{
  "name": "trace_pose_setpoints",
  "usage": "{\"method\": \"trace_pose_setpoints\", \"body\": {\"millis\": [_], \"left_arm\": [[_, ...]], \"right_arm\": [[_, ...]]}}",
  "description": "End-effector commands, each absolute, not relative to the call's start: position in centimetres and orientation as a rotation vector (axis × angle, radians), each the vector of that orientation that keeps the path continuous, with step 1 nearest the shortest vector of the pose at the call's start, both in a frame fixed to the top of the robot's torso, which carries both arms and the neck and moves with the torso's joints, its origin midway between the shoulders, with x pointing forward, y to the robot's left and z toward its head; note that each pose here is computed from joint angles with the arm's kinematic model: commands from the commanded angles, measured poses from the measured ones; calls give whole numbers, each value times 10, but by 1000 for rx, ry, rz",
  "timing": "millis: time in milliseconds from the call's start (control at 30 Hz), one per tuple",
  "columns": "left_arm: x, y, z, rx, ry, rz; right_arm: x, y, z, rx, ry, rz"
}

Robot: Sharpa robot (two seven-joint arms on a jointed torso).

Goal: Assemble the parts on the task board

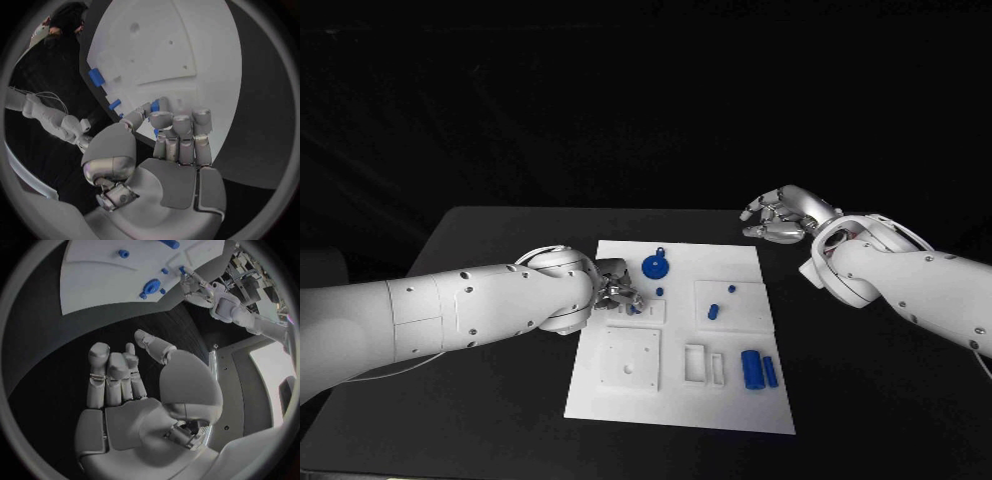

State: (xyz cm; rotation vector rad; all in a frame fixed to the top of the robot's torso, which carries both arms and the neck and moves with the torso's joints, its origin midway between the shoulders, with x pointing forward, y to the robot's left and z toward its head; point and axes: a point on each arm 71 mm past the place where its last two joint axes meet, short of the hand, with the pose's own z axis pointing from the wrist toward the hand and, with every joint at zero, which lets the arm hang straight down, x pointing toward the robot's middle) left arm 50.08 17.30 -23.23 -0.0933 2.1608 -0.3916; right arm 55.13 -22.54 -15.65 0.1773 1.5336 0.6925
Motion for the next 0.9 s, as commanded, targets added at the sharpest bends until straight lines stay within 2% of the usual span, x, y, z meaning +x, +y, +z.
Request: {"method": "trace_pose_setpoints", "body": {"millis": [33, 900], "left_arm": [[500, 171, -233, -75, 2174, -393], [499, 173, -236, -43, 2204, -359]], "right_arm": [[551, -223, -156, 167, 1535, 704], [551, -223, -156, 167, 1537, 705]]}}
